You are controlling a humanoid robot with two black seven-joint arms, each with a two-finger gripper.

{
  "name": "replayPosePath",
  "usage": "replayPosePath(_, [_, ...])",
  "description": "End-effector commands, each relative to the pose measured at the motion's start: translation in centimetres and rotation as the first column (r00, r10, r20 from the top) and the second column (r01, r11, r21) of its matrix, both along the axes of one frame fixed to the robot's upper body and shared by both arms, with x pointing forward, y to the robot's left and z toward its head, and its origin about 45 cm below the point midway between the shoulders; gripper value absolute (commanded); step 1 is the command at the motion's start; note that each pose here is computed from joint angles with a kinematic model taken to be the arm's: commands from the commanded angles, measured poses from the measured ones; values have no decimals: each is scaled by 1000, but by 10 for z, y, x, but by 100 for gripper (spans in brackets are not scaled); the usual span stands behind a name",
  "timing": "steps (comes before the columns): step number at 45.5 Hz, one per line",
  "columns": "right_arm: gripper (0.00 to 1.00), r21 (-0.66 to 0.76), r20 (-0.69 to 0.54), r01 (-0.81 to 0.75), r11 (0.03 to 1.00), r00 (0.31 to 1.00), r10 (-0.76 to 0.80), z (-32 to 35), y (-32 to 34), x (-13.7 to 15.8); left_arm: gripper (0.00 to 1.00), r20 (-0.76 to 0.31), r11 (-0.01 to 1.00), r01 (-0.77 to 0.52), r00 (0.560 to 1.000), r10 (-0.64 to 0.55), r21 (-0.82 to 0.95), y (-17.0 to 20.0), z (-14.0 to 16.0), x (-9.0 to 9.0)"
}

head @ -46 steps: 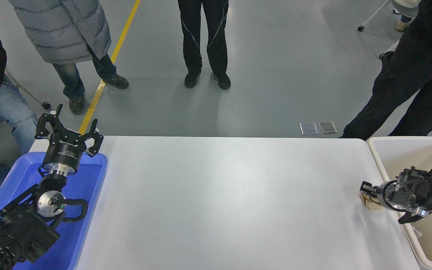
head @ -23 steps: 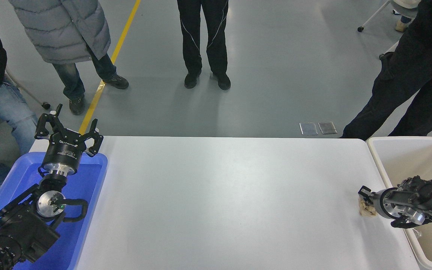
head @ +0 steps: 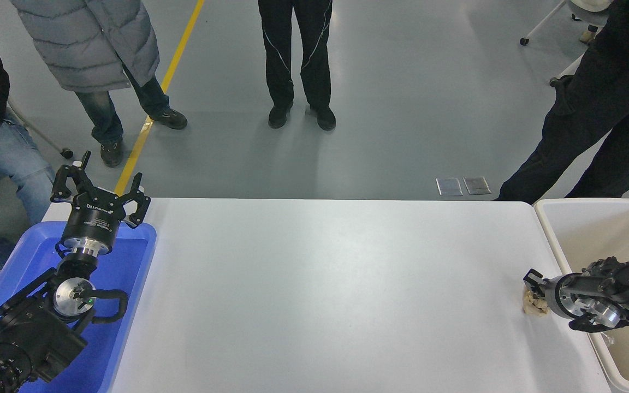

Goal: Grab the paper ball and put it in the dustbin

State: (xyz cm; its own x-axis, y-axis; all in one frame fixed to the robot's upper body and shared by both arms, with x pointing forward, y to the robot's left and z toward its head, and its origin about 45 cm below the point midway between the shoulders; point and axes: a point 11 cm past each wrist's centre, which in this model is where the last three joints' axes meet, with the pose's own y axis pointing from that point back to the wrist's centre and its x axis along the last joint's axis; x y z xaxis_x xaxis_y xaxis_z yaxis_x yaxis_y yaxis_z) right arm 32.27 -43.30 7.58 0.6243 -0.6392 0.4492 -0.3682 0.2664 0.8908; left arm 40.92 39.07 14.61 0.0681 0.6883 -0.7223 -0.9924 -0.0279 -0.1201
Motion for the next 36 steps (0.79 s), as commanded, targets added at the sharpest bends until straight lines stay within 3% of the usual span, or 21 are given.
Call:
replayPosePath(1, [0,-32,-26,-37,999,999,36,40,-13,-1,98,0,1000,-2,1000,2,-1,0,0,0])
replayPosePath(10, [0,-103,-87,-111,988,991,103,76,-24,-8,98,-2,1000,3,1000,-3,1,0,0,0])
replayPosePath(17, [0,-65,-161,-205,977,968,193,105,-15,-19,98,-3,1000,3,1000,-3,2,0,-1,0])
replayPosePath(26, [0,113,-276,-357,927,885,375,167,17,-9,98,-2,1000,4,1000,-4,2,-1,0,0])
replayPosePath(36, [0,335,-237,-435,836,819,522,247,62,-2,98,-4,1000,2,1000,-2,3,0,-1,0])
